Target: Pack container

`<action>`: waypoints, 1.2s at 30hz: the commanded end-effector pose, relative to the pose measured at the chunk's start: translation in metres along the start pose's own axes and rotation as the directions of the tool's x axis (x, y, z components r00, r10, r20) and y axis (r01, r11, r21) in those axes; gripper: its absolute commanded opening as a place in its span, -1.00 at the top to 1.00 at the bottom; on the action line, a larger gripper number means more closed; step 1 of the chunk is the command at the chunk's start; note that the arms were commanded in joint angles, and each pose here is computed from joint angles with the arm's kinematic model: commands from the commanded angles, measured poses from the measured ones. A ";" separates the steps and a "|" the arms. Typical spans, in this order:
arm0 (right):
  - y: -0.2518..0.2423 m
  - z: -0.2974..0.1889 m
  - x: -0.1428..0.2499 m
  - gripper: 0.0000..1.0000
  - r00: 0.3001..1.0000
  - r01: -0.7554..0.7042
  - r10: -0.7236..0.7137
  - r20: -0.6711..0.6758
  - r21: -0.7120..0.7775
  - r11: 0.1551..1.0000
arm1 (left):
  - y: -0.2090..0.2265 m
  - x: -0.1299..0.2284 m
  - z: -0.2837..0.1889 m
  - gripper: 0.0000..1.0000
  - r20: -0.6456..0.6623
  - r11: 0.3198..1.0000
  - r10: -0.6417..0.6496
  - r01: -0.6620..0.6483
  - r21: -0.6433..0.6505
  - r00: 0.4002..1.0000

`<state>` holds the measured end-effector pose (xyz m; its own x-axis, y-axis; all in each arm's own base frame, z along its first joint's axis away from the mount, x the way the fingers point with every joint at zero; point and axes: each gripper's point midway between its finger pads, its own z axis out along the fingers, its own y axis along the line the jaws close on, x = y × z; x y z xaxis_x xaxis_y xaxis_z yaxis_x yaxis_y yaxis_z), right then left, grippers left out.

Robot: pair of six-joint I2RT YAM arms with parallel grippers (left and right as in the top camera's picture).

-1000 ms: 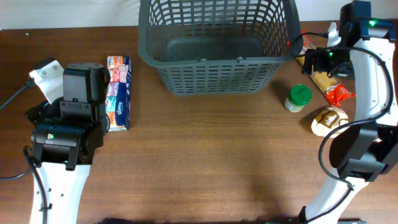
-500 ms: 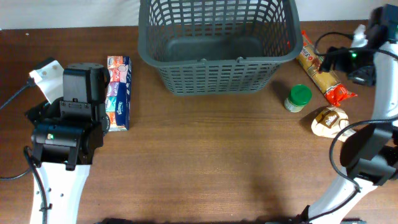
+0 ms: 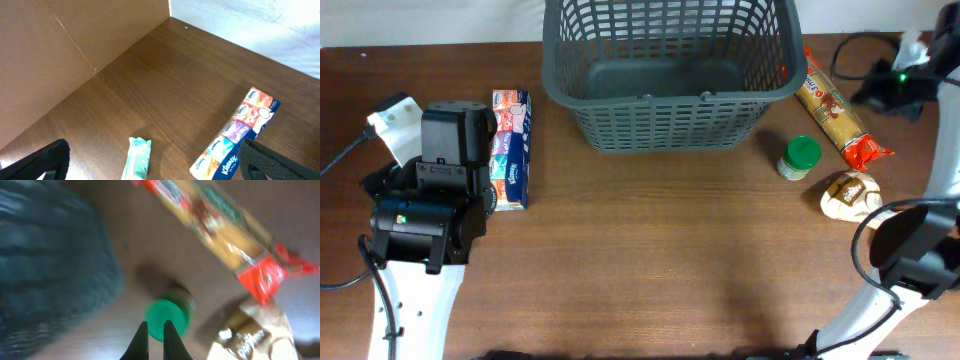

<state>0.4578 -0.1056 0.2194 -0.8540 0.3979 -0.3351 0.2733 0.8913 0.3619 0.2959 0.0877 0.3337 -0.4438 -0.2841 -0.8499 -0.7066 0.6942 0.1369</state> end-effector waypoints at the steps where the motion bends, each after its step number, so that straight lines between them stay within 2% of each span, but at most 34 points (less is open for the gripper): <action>1: 0.045 -0.044 -0.028 0.92 0.988 0.083 -0.064 0.144 -0.131 0.988 | 0.005 -0.005 -0.001 -0.99 0.013 1.000 0.009 -0.009 -0.020 1.000; 6: 0.074 -0.073 -0.043 0.92 0.961 0.164 -0.126 0.246 -0.143 0.976 | 0.005 -0.005 -0.001 -0.99 0.013 1.000 0.009 -0.009 -0.020 1.000; 17: 0.111 -0.058 -0.046 0.93 0.935 0.260 -0.217 0.281 -0.124 0.958 | 0.004 -0.004 -0.001 -0.99 0.011 1.000 0.009 -0.009 -0.017 1.000; 23: 0.097 -0.032 -0.049 0.92 0.947 0.234 -0.214 0.239 -0.060 0.970 | 0.004 -0.004 -0.001 -0.99 0.011 1.000 0.009 -0.009 -0.017 1.000; 36: 0.103 0.014 -0.048 0.92 0.949 0.272 -0.255 0.183 -0.072 0.960 | 0.004 -0.004 -0.001 -0.99 0.011 1.000 0.009 -0.009 -0.017 1.000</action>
<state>0.5281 -0.0399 0.2708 -0.7878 0.2214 -0.5747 0.0208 0.9422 0.3345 0.2960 0.0877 0.3335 -0.4444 -0.2840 -0.8496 -0.7065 0.6942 0.1375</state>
